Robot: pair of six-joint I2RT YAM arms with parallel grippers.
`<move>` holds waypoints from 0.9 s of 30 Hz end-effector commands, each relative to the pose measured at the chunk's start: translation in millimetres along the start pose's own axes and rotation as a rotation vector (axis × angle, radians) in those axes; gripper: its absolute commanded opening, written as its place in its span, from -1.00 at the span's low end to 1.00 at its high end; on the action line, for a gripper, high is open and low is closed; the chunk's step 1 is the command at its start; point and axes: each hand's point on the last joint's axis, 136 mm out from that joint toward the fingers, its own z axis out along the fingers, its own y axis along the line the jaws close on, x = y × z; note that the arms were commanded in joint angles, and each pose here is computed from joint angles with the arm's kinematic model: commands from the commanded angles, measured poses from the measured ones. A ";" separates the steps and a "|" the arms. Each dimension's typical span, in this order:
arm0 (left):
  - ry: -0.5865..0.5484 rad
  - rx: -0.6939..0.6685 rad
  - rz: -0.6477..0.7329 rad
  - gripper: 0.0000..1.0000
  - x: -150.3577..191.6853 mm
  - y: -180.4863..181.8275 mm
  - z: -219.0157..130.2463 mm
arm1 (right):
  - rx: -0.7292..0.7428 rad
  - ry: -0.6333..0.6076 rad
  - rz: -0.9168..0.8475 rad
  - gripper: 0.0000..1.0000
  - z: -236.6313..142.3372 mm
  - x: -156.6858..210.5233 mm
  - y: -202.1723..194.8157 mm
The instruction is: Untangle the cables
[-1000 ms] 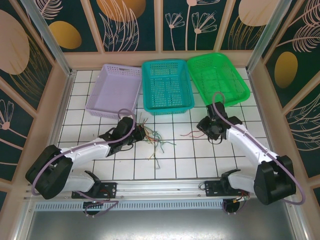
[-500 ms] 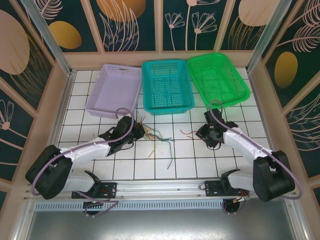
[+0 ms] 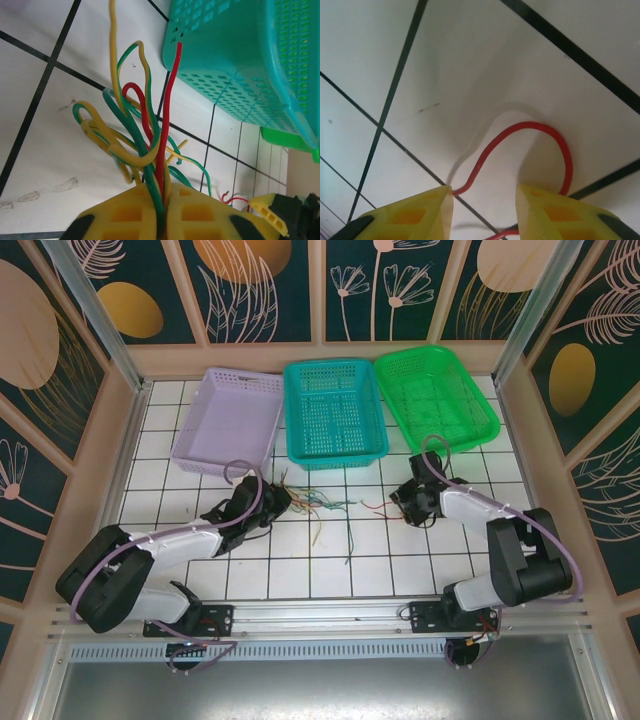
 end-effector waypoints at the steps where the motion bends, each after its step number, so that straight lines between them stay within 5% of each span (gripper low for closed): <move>1: -0.020 0.035 -0.025 -0.53 -4.6 -5.9 -6.7 | -0.017 -0.010 0.074 -0.34 4.7 -6.3 6.5; 9: -0.021 0.054 -0.009 -0.05 -6.5 -12.7 -16.7 | -0.018 -0.037 0.071 -1.00 11.4 -14.1 7.6; 20: -0.035 0.184 0.054 0.32 -25.9 -83.4 -41.3 | -0.193 -0.166 -0.111 -1.00 -62.7 -25.2 65.0; 24: -0.004 0.247 0.037 0.35 -29.3 -117.7 -47.4 | -0.281 -0.214 -0.184 -1.00 -99.4 -25.6 93.3; 27: 0.040 0.259 0.009 0.27 -27.8 -134.8 -44.6 | -0.192 -0.195 -0.176 -1.00 -96.9 -25.2 79.4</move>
